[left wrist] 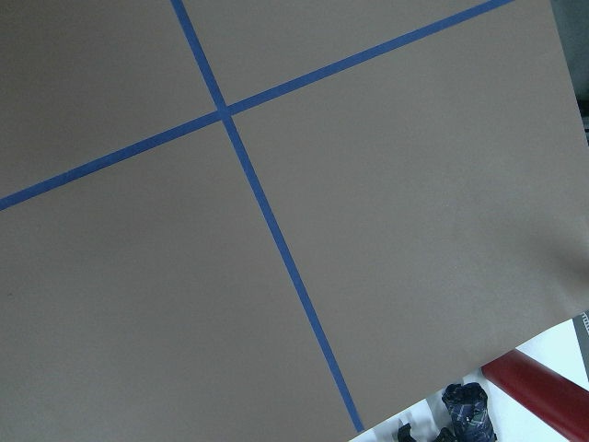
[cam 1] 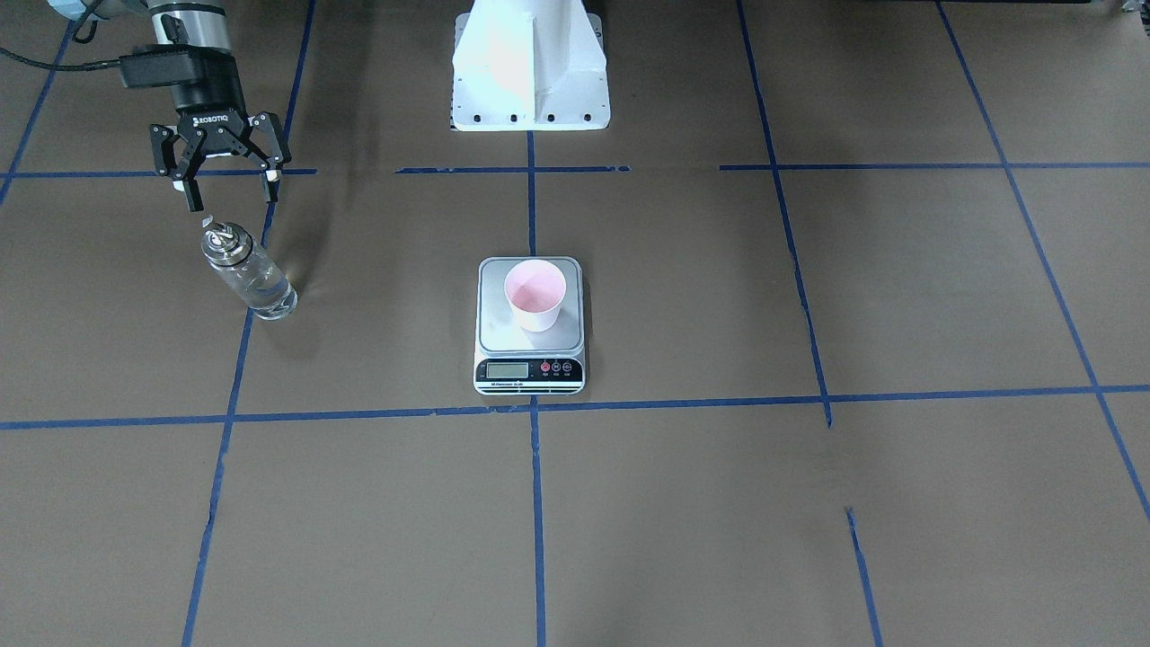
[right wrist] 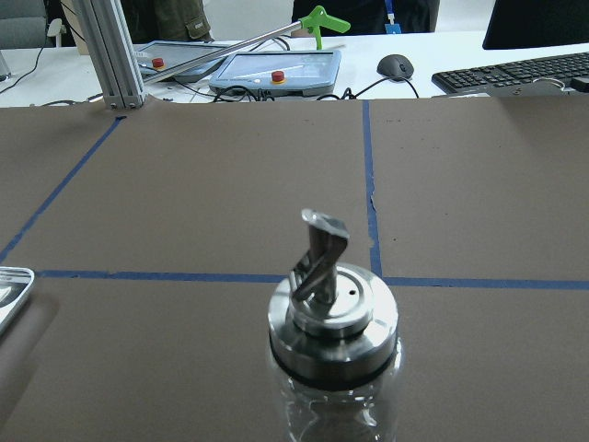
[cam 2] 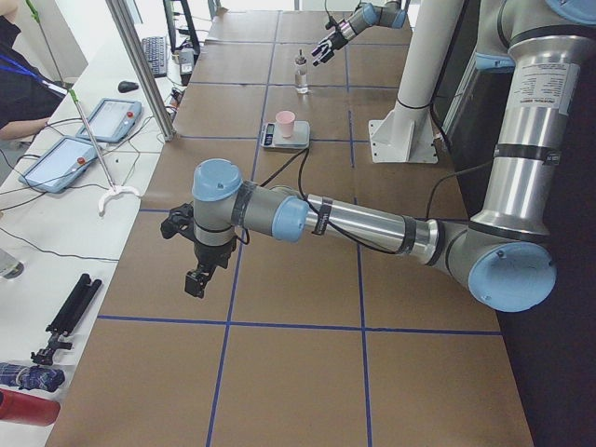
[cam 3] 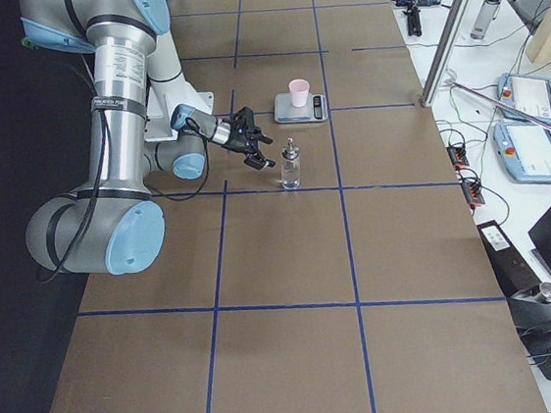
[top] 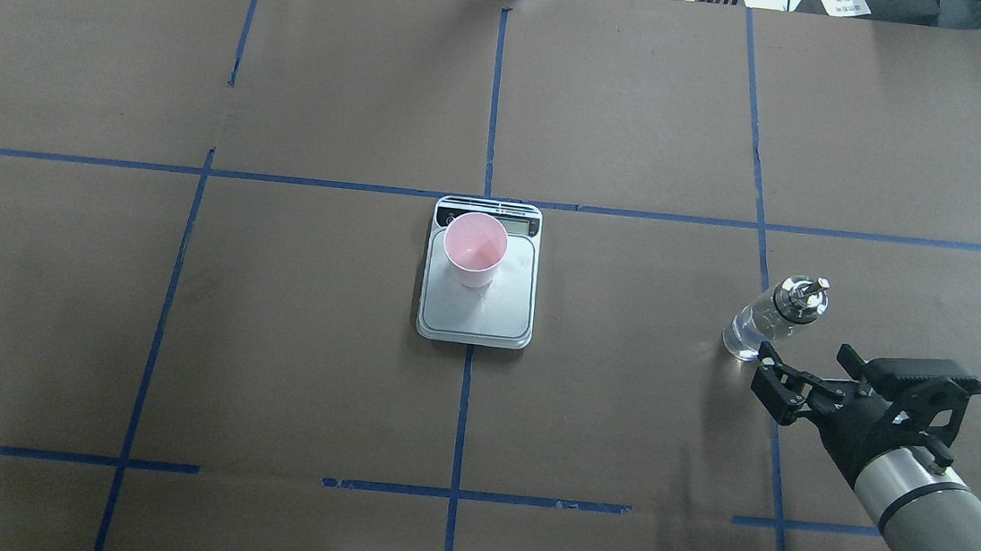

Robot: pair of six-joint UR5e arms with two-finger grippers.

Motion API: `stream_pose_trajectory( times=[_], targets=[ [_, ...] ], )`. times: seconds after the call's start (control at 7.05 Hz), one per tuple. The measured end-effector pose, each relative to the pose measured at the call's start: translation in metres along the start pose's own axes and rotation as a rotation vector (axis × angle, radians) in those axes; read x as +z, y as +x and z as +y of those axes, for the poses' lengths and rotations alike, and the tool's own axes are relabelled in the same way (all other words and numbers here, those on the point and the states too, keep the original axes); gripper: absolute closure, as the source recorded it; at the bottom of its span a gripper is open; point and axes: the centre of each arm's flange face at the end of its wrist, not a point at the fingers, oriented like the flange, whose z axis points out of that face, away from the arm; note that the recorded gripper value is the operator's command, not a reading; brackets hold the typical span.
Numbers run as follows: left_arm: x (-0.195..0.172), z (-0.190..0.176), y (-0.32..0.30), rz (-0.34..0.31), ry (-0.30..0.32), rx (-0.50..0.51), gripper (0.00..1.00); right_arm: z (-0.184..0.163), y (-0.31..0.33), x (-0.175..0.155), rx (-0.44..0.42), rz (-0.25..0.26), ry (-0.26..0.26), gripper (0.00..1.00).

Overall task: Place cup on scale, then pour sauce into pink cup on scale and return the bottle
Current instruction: 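Reach the right gripper to the glass sauce bottle, then close the right gripper around the glass bottle body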

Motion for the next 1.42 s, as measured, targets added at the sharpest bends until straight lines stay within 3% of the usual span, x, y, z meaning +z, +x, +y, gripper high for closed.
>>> stream_pose_trajectory(
  times=[0.28,0.85,1.42],
  targets=[
    [-0.001,0.000,0.000,0.000,0.001,-0.001,0.00,0.027,-0.002,0.020,-0.015,0.012,0.037,0.02],
    [-0.001,0.000,0.001,-0.001,0.001,0.000,0.00,0.075,0.002,0.064,-0.020,0.006,0.061,0.02],
    [-0.001,-0.001,0.001,-0.001,0.002,0.001,0.00,0.074,0.012,0.077,-0.040,0.036,0.080,0.02]
  ],
)
